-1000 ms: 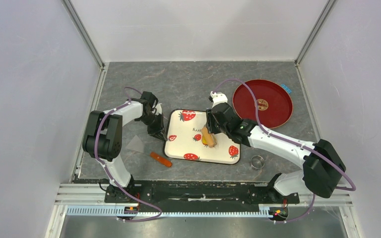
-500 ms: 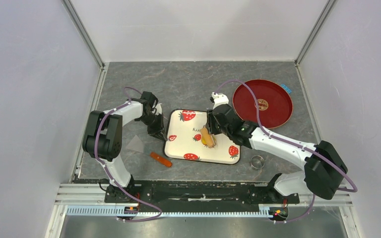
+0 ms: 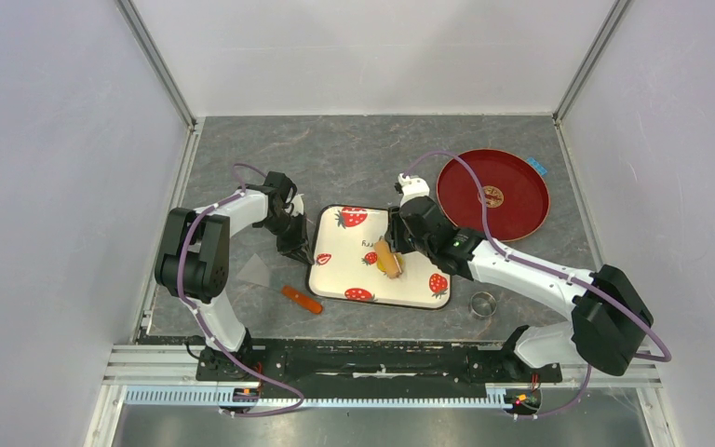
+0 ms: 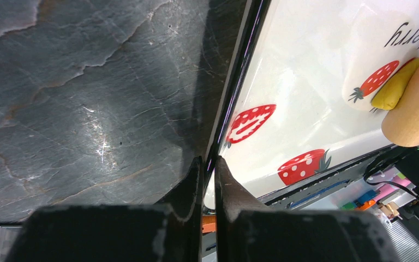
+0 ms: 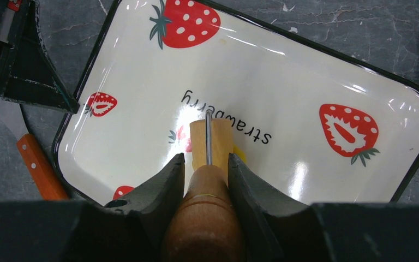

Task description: Roll out the dumpling wrappers from the dough

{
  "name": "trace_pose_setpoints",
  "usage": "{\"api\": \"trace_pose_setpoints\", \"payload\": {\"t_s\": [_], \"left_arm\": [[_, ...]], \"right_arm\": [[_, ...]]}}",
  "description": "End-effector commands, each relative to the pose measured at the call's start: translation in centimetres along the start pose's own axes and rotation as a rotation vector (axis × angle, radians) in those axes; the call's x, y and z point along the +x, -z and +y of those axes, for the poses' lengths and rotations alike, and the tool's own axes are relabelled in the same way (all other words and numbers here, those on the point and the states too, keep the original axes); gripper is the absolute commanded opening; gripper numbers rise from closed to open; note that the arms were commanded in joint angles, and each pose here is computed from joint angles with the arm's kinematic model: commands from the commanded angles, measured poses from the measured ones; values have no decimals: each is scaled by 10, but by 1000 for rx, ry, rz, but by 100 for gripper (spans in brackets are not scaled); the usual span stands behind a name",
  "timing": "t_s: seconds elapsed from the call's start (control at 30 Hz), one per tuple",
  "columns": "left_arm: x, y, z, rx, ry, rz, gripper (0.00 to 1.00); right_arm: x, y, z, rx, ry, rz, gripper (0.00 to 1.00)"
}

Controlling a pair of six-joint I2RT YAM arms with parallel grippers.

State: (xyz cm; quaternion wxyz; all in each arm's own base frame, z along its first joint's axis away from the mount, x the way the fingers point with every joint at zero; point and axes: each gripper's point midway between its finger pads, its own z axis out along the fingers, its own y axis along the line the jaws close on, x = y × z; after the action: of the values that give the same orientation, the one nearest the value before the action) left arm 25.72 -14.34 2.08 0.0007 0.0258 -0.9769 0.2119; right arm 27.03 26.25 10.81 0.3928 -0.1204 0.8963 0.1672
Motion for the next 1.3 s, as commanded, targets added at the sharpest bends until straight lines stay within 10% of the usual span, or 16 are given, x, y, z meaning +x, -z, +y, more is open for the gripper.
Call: {"api": "trace_pose_setpoints", "payload": {"t_s": [0.0,0.4,0.93,1.27], "left_arm": [[-2,-13,9,-43,-42,1,2],[-3,-12,9,-45,-43,-3,2],[-19,13,-1,-46,-90,-137,3],[-32,54,-26,-11,-170,-301,39]], "right_arm": [[174,34,-13,-2,3,634,0],[163,32,-22,52,18,618,0],[-24,3,17,-53,-11,317,0],[-75,15,20,-104,-92,157,0]]}}
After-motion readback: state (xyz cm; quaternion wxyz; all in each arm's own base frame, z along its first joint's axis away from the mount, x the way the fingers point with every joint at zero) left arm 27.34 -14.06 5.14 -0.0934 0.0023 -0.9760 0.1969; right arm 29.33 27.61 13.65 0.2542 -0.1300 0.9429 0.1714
